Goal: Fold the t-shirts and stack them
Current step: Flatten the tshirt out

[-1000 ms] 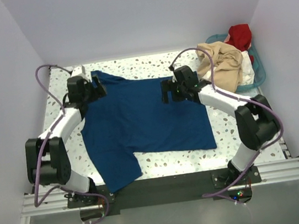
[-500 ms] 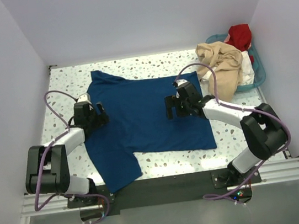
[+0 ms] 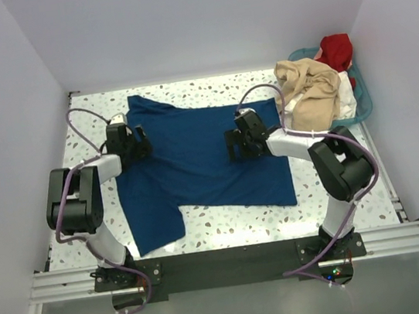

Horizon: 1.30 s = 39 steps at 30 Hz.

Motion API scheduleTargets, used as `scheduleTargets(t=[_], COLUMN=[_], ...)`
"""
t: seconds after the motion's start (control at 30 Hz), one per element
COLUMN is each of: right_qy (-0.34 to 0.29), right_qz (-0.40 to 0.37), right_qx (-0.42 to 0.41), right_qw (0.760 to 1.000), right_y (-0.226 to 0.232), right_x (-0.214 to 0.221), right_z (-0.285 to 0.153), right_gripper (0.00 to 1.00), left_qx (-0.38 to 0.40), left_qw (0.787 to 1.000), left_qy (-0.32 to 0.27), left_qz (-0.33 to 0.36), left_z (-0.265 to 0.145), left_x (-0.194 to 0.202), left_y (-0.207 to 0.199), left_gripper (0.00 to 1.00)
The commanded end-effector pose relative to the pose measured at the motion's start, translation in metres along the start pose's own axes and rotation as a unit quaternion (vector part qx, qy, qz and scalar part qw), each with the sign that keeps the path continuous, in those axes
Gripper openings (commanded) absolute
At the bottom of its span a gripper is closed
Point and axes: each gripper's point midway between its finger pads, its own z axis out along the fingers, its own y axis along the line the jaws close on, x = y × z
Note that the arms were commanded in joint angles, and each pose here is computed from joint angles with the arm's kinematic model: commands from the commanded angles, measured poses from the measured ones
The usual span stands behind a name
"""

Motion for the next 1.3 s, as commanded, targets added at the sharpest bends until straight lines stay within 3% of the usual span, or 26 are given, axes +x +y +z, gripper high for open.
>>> scheduleTargets(t=[0.0,0.5,0.77,0.87,1.0,1.27], right_qy=[-0.001,0.007,0.002,-0.006,-0.022,-0.049], right_qz=[0.002,0.016,0.024,0.020,0.017,0.033], right_qx=[0.029,0.027,0.013,0.000,-0.021,-0.052], right_qw=[1.000,0.999,1.000,1.000,0.999,0.997], right_y=[-0.006,-0.009,-0.009,-0.003,0.005,0.010], right_x=[-0.012,-0.069,-0.092,-0.103,-0.113,-0.109], right_z=[0.010,0.046,0.053,0.046,0.030,-0.002], right_gripper=[0.99,0.99,0.99,0.99,0.99,0.99], left_qx=[-0.009,-0.010,-0.009,-0.014,-0.081,-0.164], left_qw=[0.999,0.999,1.000,1.000,0.996,0.983], left_qy=[0.033,0.044,0.026,0.008,-0.040,-0.078], left_qz=[-0.006,-0.012,-0.010,-0.007,-0.011,-0.011], left_z=[0.012,0.068,0.076,0.058,0.007,-0.074], left_x=[0.007,-0.051,-0.081,-0.091,-0.094,-0.030], left_y=[0.007,0.004,0.007,0.006,0.028,0.041], left_gripper=[0.91,0.91,0.91,0.91,0.91,0.92])
